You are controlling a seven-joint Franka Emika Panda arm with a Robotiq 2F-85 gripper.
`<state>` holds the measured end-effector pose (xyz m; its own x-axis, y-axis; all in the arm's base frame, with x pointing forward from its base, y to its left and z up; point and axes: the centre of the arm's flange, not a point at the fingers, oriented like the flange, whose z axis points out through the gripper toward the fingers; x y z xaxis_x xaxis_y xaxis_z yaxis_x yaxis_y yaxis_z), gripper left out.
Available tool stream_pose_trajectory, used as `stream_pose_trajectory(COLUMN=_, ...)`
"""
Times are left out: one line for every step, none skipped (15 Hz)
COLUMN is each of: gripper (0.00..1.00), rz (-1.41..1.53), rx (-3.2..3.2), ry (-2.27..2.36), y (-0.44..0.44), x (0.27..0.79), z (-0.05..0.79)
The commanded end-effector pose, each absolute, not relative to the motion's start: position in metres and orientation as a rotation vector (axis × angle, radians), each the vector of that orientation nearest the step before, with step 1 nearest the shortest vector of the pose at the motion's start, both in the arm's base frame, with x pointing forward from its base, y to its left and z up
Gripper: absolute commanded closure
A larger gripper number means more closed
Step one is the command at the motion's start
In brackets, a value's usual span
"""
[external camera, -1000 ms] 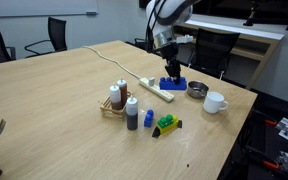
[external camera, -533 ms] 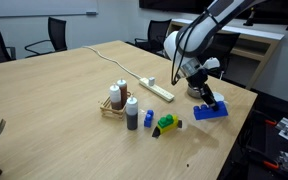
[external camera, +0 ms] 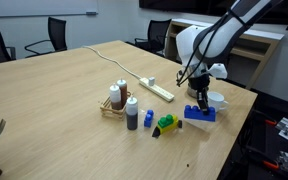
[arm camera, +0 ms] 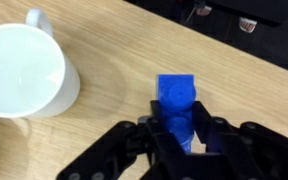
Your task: Move the blue three piece Lego forward
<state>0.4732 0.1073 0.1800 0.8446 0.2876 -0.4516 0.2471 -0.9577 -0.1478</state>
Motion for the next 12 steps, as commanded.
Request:
stream_pose_trajectory(gripper=0.90, rz=0.515, rx=-3.049, ry=-0.365, y=0.116, x=0.465, z=0.179)
stream_pose_trajectory(gripper=0.90, rz=0.498, rx=-3.060, ry=-0.350, y=0.117, x=0.464, z=0.178)
stream_pose_trajectory(gripper=0.90, rz=0.487, rx=-3.068, ry=-0.334, y=0.118, x=0.462, z=0.176)
stream_pose_trajectory(gripper=0.69, rz=0.478, rx=-3.081, ry=-0.312, y=0.117, x=0.460, z=0.175)
stream_pose_trajectory(gripper=0.40, rz=0.475, rx=-3.092, ry=-0.291, y=0.115, x=0.458, z=0.174)
stream_pose_trajectory(gripper=0.39, rz=0.475, rx=-3.103, ry=-0.272, y=0.113, x=0.456, z=0.174)
stream_pose_trajectory(gripper=0.35, rz=0.461, rx=-3.113, ry=-0.250, y=0.111, x=0.455, z=0.177)
stream_pose_trajectory(gripper=0.27, rz=0.441, rx=-3.122, ry=-0.226, y=0.108, x=0.455, z=0.181)
stream_pose_trajectory(gripper=0.21, rz=0.430, rx=-3.125, ry=-0.207, y=0.107, x=0.455, z=0.184)
stream_pose_trajectory(gripper=0.13, rz=0.406, rx=-3.121, ry=-0.181, y=0.107, x=0.456, z=0.191)
stream_pose_trajectory(gripper=0.32, rz=0.470, rx=-3.104, ry=-0.220, y=0.110, x=0.466, z=0.177)
stream_pose_trajectory(gripper=0.24, rz=0.453, rx=-3.108, ry=-0.210, y=0.110, x=0.467, z=0.183)
